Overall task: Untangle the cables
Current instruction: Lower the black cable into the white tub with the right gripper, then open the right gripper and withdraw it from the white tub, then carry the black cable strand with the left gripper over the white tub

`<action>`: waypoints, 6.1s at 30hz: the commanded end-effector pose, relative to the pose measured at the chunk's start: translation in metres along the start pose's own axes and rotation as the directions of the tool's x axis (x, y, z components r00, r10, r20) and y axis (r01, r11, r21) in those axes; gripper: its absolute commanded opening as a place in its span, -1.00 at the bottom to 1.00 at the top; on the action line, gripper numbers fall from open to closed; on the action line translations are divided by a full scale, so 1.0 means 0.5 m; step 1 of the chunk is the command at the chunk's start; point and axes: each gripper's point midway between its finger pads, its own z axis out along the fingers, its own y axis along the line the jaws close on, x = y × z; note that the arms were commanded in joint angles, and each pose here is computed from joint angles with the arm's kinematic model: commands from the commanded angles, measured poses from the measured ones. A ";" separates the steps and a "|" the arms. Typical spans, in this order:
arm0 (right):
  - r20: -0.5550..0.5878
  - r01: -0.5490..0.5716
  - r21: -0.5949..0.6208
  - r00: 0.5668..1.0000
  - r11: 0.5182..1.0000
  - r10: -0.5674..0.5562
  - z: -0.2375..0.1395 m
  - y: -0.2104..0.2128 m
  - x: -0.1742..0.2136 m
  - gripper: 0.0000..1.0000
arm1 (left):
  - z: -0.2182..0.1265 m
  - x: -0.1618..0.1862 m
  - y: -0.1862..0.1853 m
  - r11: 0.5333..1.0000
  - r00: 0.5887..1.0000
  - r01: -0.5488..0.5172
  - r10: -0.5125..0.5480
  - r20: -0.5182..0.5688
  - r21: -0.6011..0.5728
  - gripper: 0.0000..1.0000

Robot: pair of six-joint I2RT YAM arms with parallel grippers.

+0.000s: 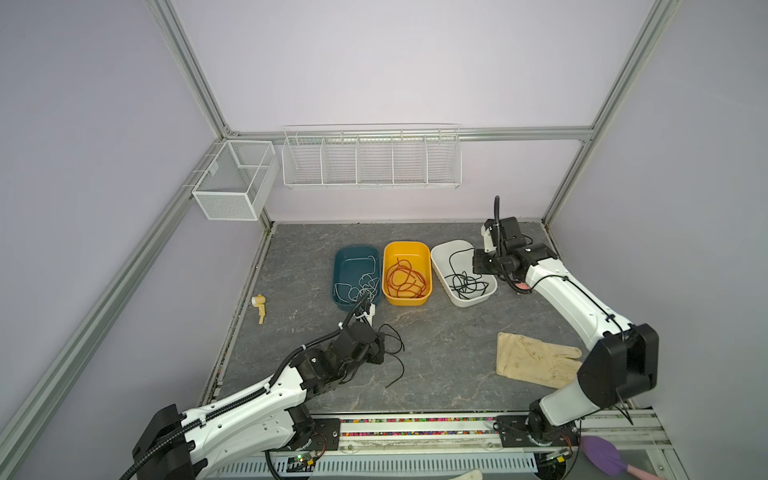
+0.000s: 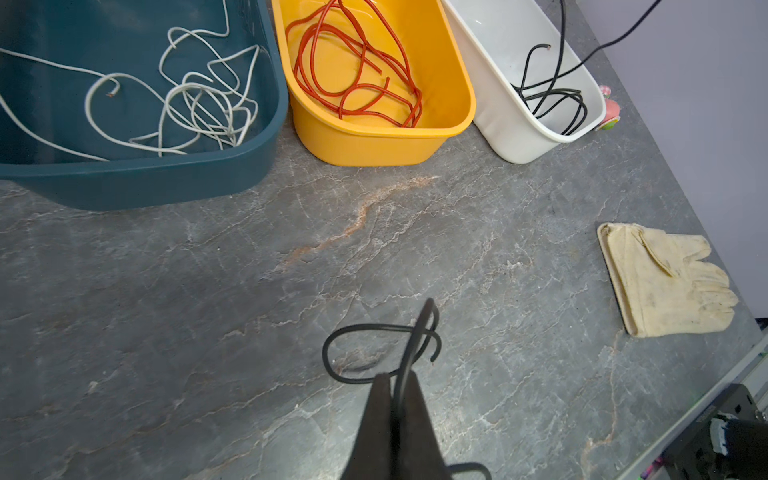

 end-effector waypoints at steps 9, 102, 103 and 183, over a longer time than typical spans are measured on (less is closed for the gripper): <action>-0.039 0.017 0.023 0.999 1.000 -0.016 0.068 -0.008 -0.011 -0.87 | 0.006 0.016 -0.017 0.999 0.999 -0.037 0.037 0.002 0.011 -1.00; 0.013 0.108 -0.185 0.994 0.977 -0.107 -0.268 -0.008 0.306 0.76 | -0.116 -0.121 -0.096 0.979 0.979 -0.199 0.198 0.049 0.037 -1.00; 0.019 0.104 -0.186 0.995 0.977 -0.102 -0.266 -0.011 0.314 0.76 | -0.119 -0.129 -0.102 0.978 0.978 -0.204 0.202 0.050 0.039 -1.00; 0.192 0.157 -0.236 0.975 0.959 -0.112 -0.299 -0.004 0.321 0.76 | 0.468 -0.480 -0.359 0.936 0.886 -0.345 0.348 0.307 -0.066 -1.00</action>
